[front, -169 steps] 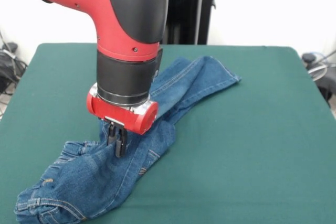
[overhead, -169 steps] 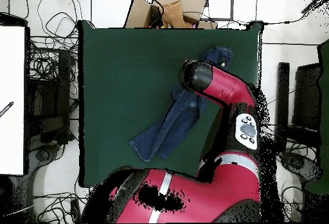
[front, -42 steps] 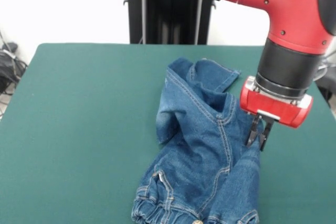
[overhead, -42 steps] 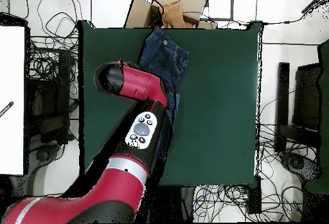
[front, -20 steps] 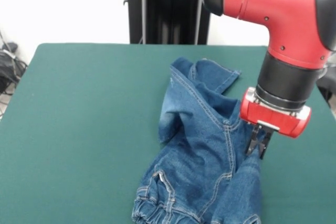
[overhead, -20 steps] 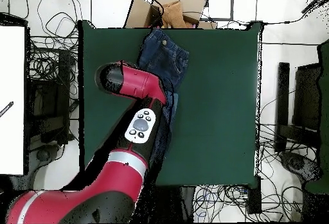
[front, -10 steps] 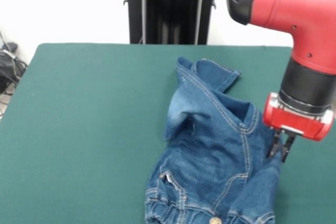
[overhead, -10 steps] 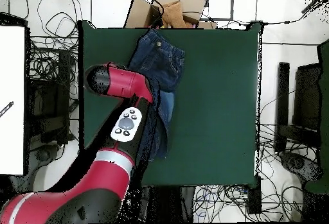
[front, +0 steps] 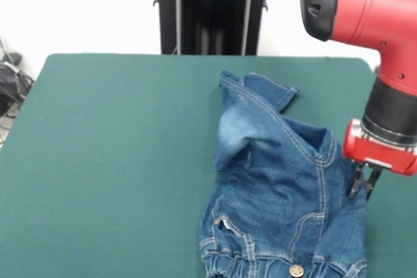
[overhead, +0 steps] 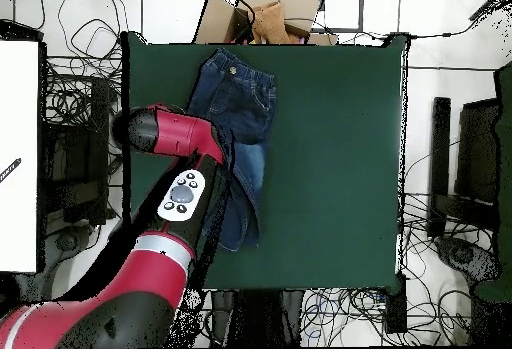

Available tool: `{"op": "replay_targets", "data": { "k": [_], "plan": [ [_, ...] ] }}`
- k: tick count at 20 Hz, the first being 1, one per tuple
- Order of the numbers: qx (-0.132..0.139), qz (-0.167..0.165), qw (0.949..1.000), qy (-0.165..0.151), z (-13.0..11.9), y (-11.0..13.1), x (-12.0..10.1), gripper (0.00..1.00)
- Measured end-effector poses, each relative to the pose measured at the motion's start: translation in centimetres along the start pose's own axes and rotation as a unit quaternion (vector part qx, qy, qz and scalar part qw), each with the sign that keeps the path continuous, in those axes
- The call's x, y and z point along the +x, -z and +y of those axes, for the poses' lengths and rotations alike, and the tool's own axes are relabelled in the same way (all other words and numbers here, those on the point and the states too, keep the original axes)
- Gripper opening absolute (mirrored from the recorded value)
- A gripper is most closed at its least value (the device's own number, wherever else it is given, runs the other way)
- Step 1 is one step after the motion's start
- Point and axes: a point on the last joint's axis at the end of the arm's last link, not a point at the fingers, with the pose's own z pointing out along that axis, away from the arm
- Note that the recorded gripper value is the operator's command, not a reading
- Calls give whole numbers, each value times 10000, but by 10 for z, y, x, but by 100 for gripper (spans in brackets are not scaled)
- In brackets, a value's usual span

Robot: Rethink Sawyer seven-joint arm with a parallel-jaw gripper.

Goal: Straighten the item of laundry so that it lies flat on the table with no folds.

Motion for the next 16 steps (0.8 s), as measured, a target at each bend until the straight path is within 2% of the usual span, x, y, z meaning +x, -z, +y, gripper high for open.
{"op": "replay_targets", "data": {
  "k": [16],
  "plan": [
    [-5,17,10000,-51,-1,-1,0,0]
  ]
}}
